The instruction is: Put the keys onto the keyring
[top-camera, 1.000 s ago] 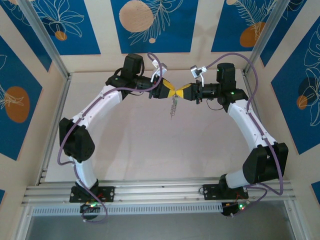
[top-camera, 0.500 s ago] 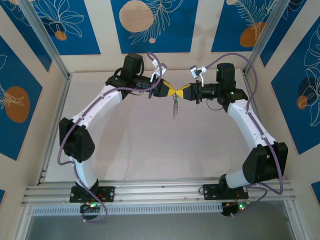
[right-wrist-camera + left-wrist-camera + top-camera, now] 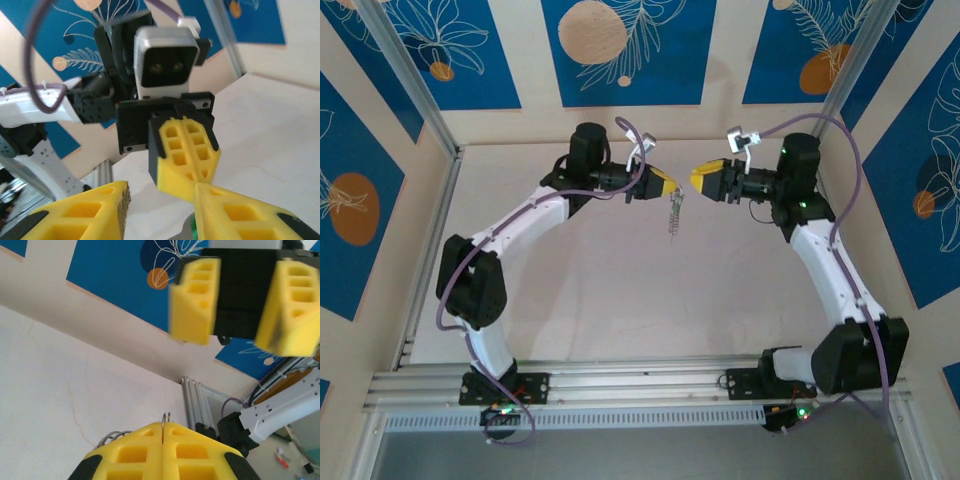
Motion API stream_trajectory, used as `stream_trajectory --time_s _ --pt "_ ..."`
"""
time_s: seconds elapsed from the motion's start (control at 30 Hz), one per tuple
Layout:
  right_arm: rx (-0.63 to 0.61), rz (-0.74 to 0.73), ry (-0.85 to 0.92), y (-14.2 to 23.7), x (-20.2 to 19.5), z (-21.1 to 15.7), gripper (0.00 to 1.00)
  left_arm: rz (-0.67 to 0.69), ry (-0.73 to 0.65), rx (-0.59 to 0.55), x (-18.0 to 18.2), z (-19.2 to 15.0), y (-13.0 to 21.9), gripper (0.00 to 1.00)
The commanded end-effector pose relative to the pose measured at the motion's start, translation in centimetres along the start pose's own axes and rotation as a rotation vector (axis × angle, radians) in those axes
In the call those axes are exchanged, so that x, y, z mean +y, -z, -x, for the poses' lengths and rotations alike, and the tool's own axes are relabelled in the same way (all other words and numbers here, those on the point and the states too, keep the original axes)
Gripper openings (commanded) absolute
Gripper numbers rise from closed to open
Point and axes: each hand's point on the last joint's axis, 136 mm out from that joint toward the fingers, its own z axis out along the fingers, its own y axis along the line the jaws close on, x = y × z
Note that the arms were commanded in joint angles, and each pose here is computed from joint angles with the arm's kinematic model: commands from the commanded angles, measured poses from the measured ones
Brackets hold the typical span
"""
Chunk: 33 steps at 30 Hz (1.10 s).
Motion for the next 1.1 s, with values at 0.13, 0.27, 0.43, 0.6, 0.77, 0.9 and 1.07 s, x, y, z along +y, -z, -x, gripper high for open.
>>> stream_trajectory --time_s 0.13,0.27,0.43,0.6,0.77,0.9,1.07 --pt "-0.221 -0.233 -0.020 2.0 -1.7 -0.4 0.41 -0.101 -0.091 -0.314 -5.7 7.4 2.0 0.00" --pt "-0.259 -0.272 -0.011 1.9 -1.9 -2.2 0.41 -0.102 -0.071 -0.382 -6.4 8.1 2.3 0.00" --pt "-0.271 -0.306 0.015 1.7 -2.0 -2.8 0.41 -0.105 -0.061 -0.404 -7.2 8.4 2.2 0.00" --pt "-0.273 -0.318 0.049 1.1 -1.5 -2.6 0.42 -0.118 -0.059 -0.402 -7.8 8.3 2.0 0.00" --pt "-0.278 -0.321 0.102 0.7 -0.3 -2.0 0.44 -0.123 -0.056 -0.395 -7.9 8.2 1.8 0.00" --pt "-0.277 -0.309 0.138 0.3 0.8 -1.5 0.46 -0.123 -0.054 -0.393 -8.0 8.2 1.7 0.00" --pt "-0.286 -0.313 0.166 0.1 1.3 -0.7 0.47 -0.126 -0.056 -0.391 -8.1 8.3 1.6 0.00"
